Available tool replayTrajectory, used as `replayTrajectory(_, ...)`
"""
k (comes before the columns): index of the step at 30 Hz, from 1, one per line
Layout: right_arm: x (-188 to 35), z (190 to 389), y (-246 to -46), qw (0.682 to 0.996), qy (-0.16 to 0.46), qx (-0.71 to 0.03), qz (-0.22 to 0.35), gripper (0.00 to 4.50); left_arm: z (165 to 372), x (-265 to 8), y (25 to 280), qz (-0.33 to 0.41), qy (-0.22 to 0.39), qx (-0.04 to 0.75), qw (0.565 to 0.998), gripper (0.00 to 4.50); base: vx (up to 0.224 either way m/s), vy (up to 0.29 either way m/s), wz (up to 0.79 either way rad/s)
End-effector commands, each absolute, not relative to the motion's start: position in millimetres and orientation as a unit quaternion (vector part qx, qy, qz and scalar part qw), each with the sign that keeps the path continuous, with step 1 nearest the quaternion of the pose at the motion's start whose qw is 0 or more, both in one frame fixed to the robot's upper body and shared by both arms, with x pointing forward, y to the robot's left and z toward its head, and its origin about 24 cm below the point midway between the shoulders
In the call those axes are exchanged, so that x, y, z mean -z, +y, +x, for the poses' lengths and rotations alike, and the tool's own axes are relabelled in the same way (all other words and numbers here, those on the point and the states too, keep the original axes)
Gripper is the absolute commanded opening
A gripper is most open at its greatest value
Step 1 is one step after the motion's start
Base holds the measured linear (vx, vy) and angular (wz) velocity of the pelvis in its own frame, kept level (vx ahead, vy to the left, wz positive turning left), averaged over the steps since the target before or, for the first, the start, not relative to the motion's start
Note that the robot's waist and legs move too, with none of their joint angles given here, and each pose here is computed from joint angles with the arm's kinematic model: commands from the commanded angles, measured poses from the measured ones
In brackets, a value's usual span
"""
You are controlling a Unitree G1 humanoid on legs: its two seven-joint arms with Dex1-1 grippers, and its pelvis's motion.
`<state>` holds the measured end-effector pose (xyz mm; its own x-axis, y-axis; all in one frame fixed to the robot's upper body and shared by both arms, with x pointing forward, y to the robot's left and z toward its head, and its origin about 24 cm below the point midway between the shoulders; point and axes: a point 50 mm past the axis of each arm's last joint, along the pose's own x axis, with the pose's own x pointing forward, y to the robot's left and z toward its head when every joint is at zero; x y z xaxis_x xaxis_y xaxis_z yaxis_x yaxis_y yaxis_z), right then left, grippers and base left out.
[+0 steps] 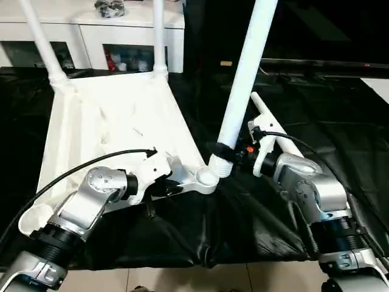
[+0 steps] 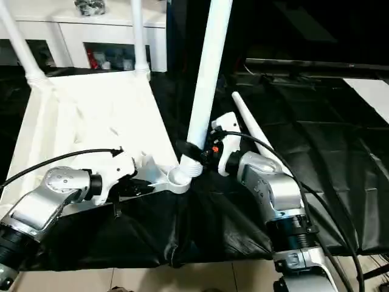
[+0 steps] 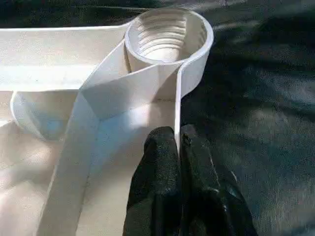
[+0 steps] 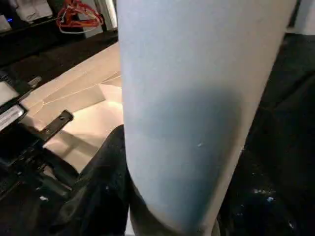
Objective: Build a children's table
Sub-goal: Insert table leg to table base
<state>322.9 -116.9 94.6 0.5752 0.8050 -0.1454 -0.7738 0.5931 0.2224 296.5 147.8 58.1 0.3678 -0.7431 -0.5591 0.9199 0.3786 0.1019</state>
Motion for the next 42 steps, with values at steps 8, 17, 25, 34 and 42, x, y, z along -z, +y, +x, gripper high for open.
replayTrajectory(8, -90, 332.7, -114.0, 0.878, 0.14, -0.456, 0.045, 1.89, 306, -61, 116, 0.152, 0.192, 0.527, 0.814, 0.0, 0.0, 0.0, 0.0)
replayTrajectory(17, -84, 342.5, -111.2, 0.886, 0.142, -0.438, 0.052, 1.89, 307, -61, 116, 0.154, 0.189, 0.528, 0.813, 0.0, 0.0, 0.0, 0.0)
replayTrajectory(25, -80, 340.9, -114.3, 0.886, 0.139, -0.435, 0.085, 1.89, 307, -61, 117, 0.15, 0.19, 0.519, 0.82, 0.0, 0.0, 0.0, 0.0)
replayTrajectory(34, -45, 324.5, -130.3, 0.896, 0.142, -0.39, 0.158, 1.89, 309, -61, 118, 0.147, 0.188, 0.509, 0.827, 0.0, 0.0, 0.0, 0.0)
replayTrajectory(42, -37, 319.3, -134.2, 0.907, 0.128, -0.376, 0.136, 1.88, 312, -63, 118, 0.15, 0.186, 0.505, 0.829, 0.0, 0.0, 0.0, 0.0)
